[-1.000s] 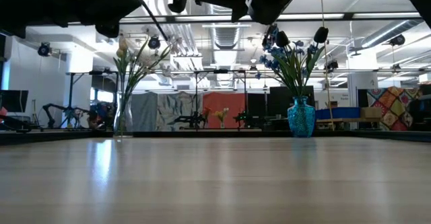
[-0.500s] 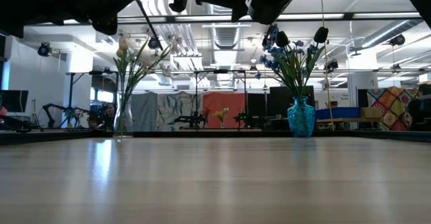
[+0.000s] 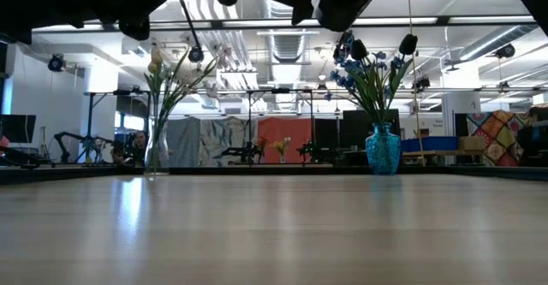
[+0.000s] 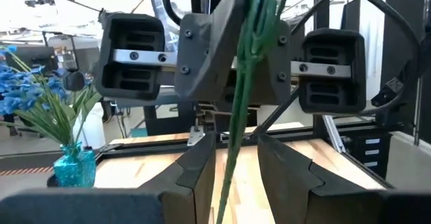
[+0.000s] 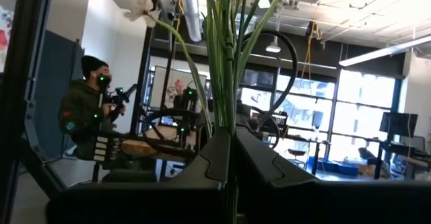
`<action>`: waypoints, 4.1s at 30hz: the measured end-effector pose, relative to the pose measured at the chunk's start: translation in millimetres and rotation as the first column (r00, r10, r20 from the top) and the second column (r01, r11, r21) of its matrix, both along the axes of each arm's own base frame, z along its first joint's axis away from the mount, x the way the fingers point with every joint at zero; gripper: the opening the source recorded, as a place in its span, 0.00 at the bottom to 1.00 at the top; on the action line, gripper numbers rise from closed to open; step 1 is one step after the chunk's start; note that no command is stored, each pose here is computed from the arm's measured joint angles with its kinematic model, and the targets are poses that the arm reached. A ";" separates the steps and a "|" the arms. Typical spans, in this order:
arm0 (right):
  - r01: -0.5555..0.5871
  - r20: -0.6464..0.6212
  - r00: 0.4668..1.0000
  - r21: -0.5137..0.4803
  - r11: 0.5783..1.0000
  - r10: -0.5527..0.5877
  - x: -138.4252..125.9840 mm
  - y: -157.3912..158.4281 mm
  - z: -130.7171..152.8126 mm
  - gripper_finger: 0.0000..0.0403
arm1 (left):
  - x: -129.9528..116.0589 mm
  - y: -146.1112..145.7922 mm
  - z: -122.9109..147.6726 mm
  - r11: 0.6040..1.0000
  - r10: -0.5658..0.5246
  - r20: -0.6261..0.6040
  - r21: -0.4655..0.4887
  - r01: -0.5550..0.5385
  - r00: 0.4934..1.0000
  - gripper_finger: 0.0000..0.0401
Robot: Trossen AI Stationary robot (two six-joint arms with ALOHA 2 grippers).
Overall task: Sort flowers into vase by color
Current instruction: Put the white flower into the transparent vase
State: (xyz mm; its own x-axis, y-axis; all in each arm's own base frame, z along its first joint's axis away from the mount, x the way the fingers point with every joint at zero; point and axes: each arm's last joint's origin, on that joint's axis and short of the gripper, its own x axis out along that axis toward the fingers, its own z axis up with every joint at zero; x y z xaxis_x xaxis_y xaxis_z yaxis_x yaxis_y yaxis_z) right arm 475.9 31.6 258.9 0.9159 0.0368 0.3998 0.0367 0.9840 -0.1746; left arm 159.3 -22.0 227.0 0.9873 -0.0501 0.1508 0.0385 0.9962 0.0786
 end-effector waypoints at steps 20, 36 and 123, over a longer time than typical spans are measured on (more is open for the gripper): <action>0.002 0.008 1.000 -0.017 1.000 -0.002 -0.2 2.0 -0.1 0.02 | 5.7 -1.4 11.0 1.000 -0.011 0.105 0.030 0.008 0.994 0.24; -0.011 0.011 1.000 0.002 1.000 0.011 -0.4 2.3 0.3 0.02 | 20.8 -4.1 19.7 0.996 -0.020 0.050 0.085 0.016 0.999 0.11; 0.356 -0.486 0.805 -0.062 0.932 -0.340 -98.1 -0.7 -52.4 0.02 | -25.1 162.3 24.3 0.289 0.954 -0.111 0.086 -0.953 0.279 0.00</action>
